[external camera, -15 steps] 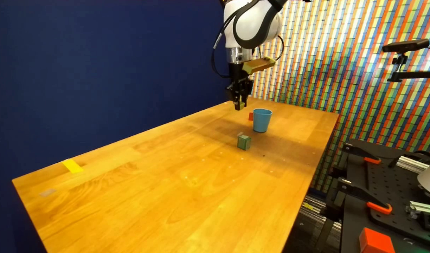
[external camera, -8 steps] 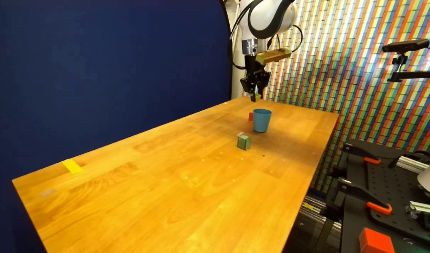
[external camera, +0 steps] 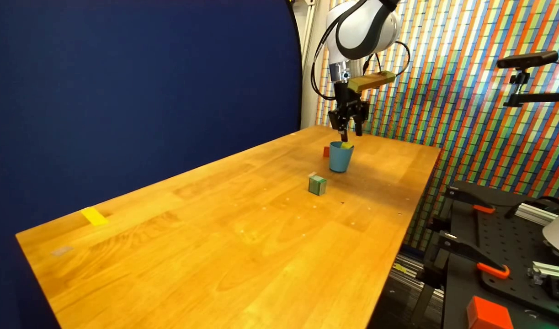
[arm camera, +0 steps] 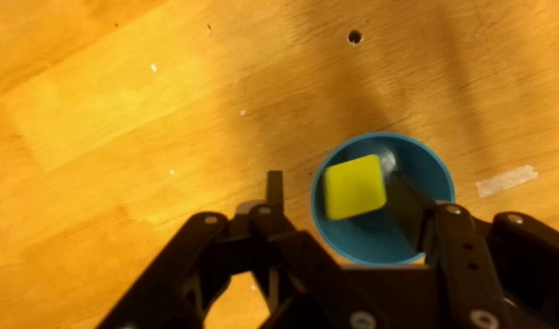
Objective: Pick the yellow block and put it in the cup
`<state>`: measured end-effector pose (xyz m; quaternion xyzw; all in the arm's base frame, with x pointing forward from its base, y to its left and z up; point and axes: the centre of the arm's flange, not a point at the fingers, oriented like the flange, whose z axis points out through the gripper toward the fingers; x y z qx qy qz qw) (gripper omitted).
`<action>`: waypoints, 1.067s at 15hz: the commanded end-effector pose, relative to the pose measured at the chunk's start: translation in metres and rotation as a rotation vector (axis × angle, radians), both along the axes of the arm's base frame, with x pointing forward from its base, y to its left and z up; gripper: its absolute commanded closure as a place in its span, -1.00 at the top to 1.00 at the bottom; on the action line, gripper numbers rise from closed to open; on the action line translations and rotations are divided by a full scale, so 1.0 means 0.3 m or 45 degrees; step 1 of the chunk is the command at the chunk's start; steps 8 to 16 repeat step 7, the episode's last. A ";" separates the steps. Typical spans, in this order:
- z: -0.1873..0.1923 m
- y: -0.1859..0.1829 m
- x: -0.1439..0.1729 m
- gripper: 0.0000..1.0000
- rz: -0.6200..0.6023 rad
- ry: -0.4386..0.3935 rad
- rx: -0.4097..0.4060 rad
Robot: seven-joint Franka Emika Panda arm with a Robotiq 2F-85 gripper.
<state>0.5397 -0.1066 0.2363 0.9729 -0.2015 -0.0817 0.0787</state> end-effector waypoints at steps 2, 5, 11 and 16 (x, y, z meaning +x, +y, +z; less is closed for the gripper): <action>0.036 0.044 -0.040 0.99 0.013 0.000 0.052; -0.010 0.052 -0.004 0.98 0.023 0.006 0.042; -0.006 0.070 -0.001 1.00 0.040 0.002 0.071; -0.006 0.070 -0.001 1.00 0.040 0.002 0.071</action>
